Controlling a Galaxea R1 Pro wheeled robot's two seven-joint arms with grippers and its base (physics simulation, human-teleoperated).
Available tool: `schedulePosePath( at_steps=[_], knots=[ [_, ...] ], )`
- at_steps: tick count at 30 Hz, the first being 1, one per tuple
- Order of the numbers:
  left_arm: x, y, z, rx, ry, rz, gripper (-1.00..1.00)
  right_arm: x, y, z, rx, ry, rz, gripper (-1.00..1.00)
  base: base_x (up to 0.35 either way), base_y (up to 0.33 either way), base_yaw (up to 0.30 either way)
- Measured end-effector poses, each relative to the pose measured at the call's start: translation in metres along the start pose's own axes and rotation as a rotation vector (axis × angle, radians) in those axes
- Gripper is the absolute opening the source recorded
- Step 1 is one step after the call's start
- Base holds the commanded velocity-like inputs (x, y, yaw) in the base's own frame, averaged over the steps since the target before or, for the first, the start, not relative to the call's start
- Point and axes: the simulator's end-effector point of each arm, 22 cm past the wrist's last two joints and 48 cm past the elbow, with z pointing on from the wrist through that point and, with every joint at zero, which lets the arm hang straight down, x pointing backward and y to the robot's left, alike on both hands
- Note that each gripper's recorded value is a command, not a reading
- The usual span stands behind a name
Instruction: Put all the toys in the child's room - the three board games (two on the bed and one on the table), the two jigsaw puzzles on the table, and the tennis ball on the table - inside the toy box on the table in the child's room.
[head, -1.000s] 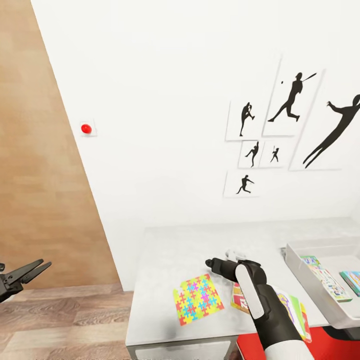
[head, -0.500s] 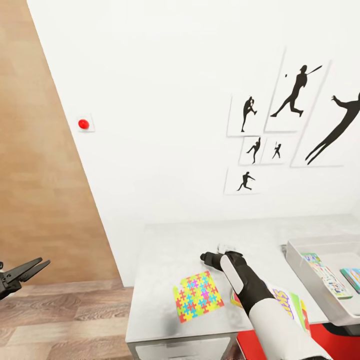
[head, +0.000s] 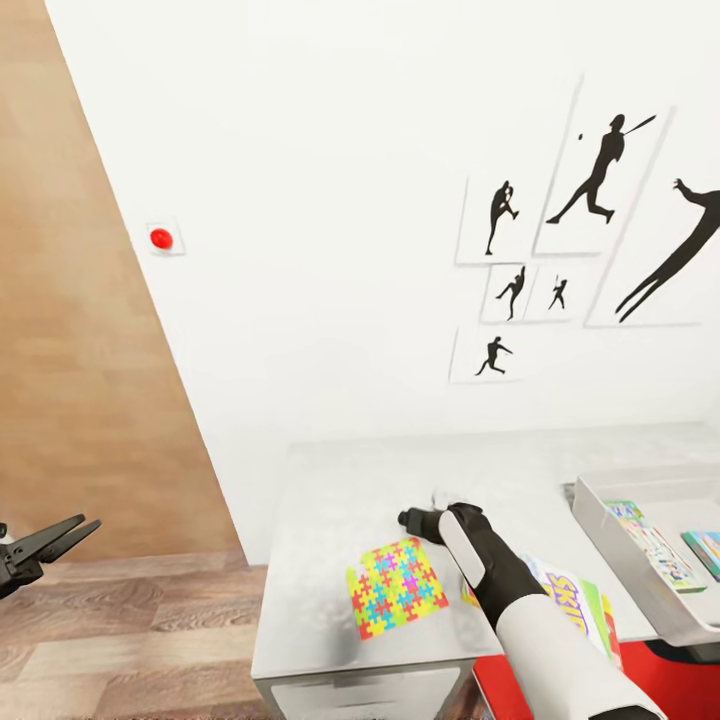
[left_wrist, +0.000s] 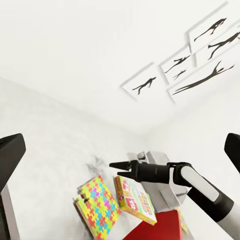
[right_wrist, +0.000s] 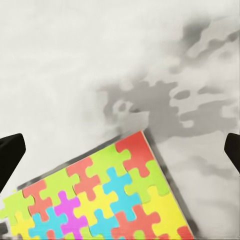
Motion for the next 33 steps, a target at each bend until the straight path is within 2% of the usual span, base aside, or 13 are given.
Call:
schedulePosePath(
  at_steps=[4, 14, 21, 33],
  knots=[
    [0.001, 0.003, 0.000, -0.004, 0.003, -0.003, 1.00, 0.009, -0.001, 0.003, -0.007, 0.036, 0.003, 1.00, 0.000, 0.000, 0.000],
    [0.004, 0.009, 0.001, -0.014, 0.011, -0.012, 1.00, 0.021, -0.002, 0.009, -0.011, 0.073, 0.004, 1.00, 0.000, 0.000, 0.000],
    [0.007, 0.014, 0.002, -0.022, 0.017, -0.020, 1.00, 0.037, -0.004, 0.013, -0.010, 0.135, -0.001, 1.00, 0.000, 0.000, 0.000],
    [0.013, 0.021, 0.003, -0.033, 0.026, -0.036, 1.00, 0.046, -0.010, 0.020, -0.005, 0.163, 0.002, 1.00, 0.000, 0.000, 0.000]
  ],
)
